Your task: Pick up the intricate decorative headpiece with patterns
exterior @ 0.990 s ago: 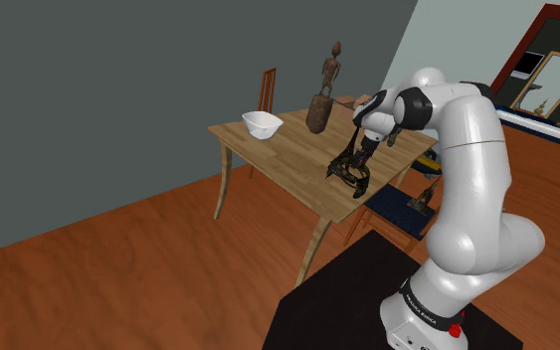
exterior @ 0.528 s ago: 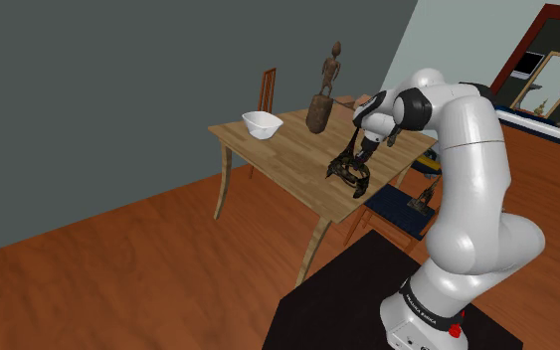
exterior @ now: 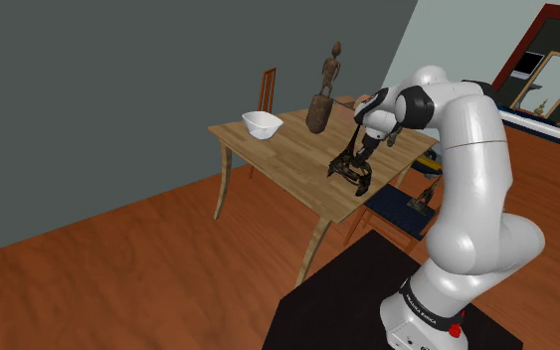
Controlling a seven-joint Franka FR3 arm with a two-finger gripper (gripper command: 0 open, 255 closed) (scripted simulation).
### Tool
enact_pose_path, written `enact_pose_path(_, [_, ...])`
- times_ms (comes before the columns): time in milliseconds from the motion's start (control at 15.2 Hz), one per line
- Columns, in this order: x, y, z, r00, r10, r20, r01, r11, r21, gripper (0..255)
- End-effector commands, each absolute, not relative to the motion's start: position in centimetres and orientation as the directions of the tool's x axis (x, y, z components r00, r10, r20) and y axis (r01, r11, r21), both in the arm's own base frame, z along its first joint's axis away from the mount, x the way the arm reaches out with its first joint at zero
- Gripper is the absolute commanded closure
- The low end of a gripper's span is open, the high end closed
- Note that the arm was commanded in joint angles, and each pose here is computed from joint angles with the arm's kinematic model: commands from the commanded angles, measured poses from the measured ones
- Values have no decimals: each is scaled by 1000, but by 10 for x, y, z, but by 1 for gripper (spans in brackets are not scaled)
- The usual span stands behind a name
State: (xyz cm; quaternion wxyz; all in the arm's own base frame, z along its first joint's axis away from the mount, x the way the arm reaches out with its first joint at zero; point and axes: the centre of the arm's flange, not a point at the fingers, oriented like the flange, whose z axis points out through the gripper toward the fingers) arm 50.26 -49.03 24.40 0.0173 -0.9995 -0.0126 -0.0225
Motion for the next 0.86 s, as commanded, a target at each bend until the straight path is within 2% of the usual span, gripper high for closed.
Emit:
enact_pose_path(0, [503, -490, 256, 999, 24, 46, 26, -999, -34, 255])
enact_pose_path(792, [503, -490, 310, 999, 24, 46, 26, -999, -34, 255])
